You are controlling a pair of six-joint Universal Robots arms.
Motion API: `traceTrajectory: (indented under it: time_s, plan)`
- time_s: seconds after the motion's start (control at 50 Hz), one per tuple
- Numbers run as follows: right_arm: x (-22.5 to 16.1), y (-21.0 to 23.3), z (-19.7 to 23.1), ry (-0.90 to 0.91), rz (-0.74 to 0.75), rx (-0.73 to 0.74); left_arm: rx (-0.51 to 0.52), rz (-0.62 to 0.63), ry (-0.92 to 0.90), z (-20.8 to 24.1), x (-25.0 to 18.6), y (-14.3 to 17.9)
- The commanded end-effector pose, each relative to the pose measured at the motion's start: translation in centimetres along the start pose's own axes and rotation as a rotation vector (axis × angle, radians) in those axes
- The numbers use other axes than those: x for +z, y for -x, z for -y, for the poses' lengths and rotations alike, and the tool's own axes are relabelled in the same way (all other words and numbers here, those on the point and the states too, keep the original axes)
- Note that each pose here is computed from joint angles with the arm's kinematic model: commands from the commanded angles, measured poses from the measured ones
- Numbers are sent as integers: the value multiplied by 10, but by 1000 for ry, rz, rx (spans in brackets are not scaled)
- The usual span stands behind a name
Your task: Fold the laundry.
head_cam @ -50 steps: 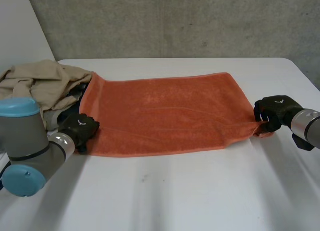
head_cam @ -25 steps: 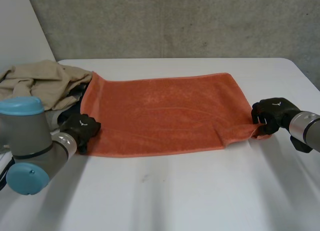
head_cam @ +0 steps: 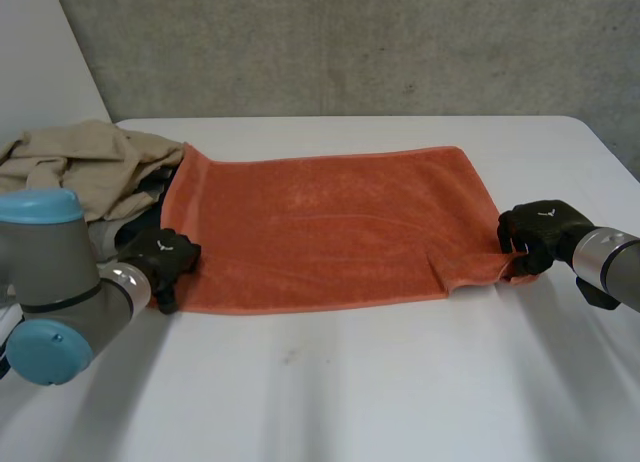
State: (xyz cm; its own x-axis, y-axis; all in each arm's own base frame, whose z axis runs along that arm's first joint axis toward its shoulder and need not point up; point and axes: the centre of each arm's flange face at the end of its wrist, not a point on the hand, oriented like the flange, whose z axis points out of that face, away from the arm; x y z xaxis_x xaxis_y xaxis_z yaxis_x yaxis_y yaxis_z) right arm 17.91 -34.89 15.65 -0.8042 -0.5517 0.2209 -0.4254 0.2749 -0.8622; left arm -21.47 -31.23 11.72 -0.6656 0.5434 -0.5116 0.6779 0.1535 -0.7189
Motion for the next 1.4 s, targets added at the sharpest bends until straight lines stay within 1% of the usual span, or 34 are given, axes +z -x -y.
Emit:
traceTrajectory:
  time_s: [0.02,0.24,0.42,0.54,0.6,0.64,0.72,0.74,0.76,0.82,0.84,0.9,0.92,0.94,0.98,1.04,1.06,1.12,1.14,1.2,1.22,1.24,1.26,1.32,1.34,1.4]
  plan:
    - [-1,0,1,-1,-1,-1,28,19,-6,0,5,0]
    - [-1,-1,2,-7,0,2,37,56,-47,7,10,10]
    - [-2,-3,3,-10,-4,1,38,56,-57,9,16,12]
    - [-8,-9,10,-19,-23,-6,33,55,-54,14,6,16]
    - [-20,-16,24,-36,-43,-23,17,65,-58,25,-15,26]
    - [-35,-24,37,-38,-59,-64,10,85,-62,38,-42,36]
    - [-64,-37,47,46,-51,-169,0,87,-34,53,-94,45]
    - [-69,-37,48,74,-42,-200,-2,84,-25,56,-106,46]
    - [-82,-38,49,132,-14,-268,-6,76,-22,64,-131,47]
    - [-98,-38,52,206,48,-381,-5,80,-36,76,-165,49]
    - [-108,-37,56,234,80,-456,-5,86,-51,82,-185,50]
    - [-113,-36,65,228,81,-488,3,117,-118,96,-210,54]
    - [-113,-37,70,207,54,-471,8,149,-177,105,-220,58]
    - [-112,-37,72,195,42,-461,8,167,-195,107,-222,61]
    - [-112,-39,76,170,14,-445,0,179,-200,108,-219,65]
    - [-103,-38,73,154,2,-423,-31,148,-150,101,-192,68]
    - [-95,-37,69,153,9,-437,-42,116,-129,98,-175,66]
    - [-81,-32,63,155,22,-490,-59,68,-95,94,-149,60]
    - [-70,-29,59,163,22,-540,-69,47,-68,91,-129,56]
    - [-53,-26,56,164,-1,-618,-76,44,-34,88,-102,55]
    - [-42,-24,58,156,-28,-658,-80,56,-26,90,-85,58]
    - [-36,-24,61,145,-50,-676,-80,70,-28,92,-78,61]
    - [-26,-27,71,107,-112,-704,-85,106,-46,100,-66,69]
    - [-14,-37,98,-5,-241,-716,-96,186,-133,124,-58,90]
    - [-10,-46,122,-113,-338,-699,-112,259,-222,147,-62,108]
    - [-13,-62,164,-326,-482,-642,-158,371,-388,183,-77,138]
